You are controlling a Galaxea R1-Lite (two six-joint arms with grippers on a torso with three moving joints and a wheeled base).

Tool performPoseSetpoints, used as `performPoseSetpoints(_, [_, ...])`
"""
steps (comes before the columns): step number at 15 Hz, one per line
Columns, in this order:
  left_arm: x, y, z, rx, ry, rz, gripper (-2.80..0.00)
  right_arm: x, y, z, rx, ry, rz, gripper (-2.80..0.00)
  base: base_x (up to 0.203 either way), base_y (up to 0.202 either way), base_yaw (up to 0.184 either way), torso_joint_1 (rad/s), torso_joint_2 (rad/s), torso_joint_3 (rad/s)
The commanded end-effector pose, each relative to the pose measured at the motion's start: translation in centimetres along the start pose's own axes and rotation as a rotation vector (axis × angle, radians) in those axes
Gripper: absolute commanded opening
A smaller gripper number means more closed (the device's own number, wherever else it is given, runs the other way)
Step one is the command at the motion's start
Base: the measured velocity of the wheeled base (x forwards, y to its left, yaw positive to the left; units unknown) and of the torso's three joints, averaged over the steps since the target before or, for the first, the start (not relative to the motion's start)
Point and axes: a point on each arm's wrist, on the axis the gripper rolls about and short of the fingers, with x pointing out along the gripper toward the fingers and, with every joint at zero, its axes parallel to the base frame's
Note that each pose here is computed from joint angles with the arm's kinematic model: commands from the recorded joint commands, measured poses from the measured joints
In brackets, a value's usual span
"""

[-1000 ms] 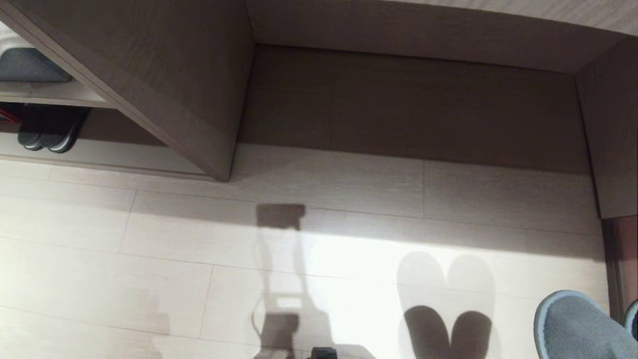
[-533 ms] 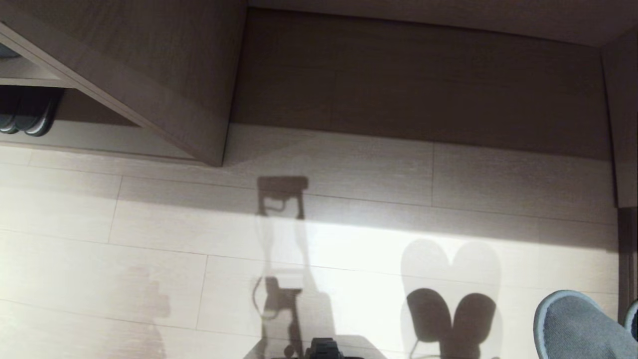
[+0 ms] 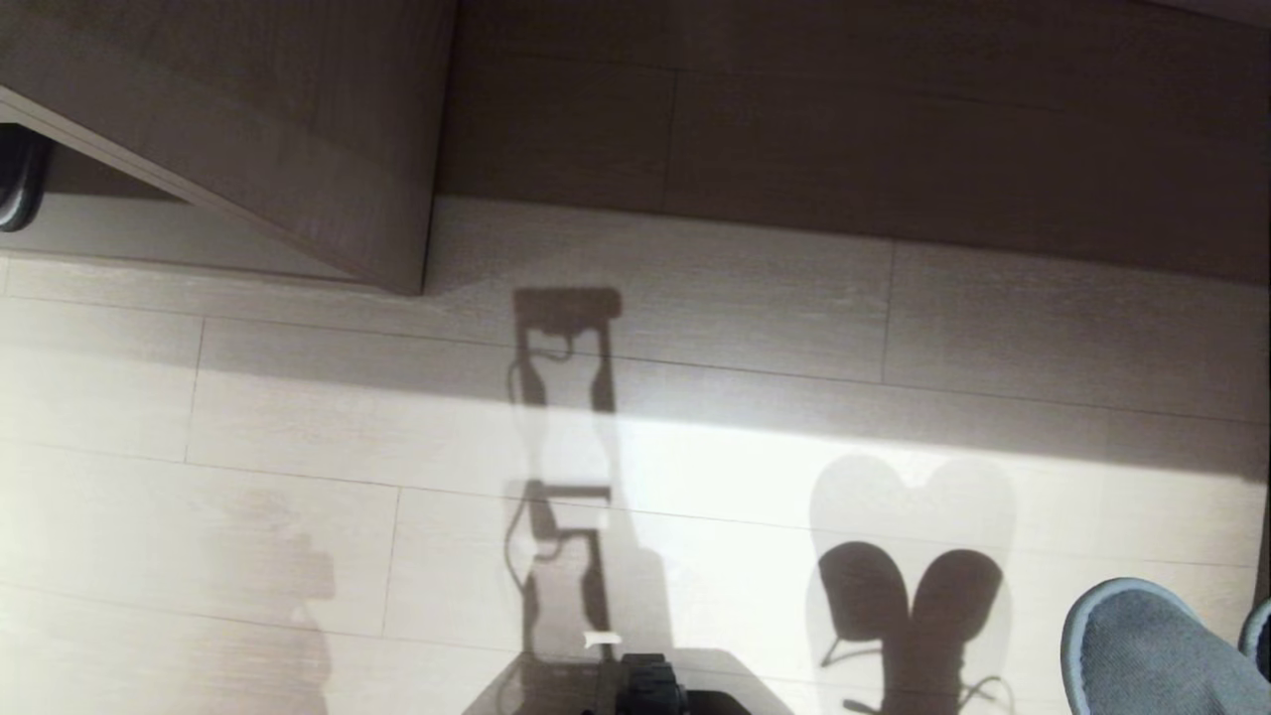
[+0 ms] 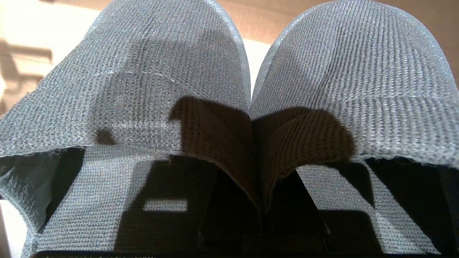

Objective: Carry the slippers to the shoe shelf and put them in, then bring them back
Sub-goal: Place the slippers on the floor

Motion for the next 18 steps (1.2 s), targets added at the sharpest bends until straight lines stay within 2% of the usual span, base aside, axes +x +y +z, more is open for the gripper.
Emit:
performPoseSetpoints(1, [0.01, 0.0, -0.05, 0.0, 0.003, 0.0, -2.8, -0.01, 0.0, 0.0, 0.0, -0.002, -0.001, -2.8, 0.0, 0.0, 0.0, 0.002, -0.01, -0.192])
performPoseSetpoints(18, [0.01, 0.0, -0.04, -0.002, 0.001, 0.0, -2.8, -0.01, 0.0, 0.0, -0.011, -0.002, 0.0, -2.8, 0.0, 0.0, 0.0, 0.002, 0.0, -0.187])
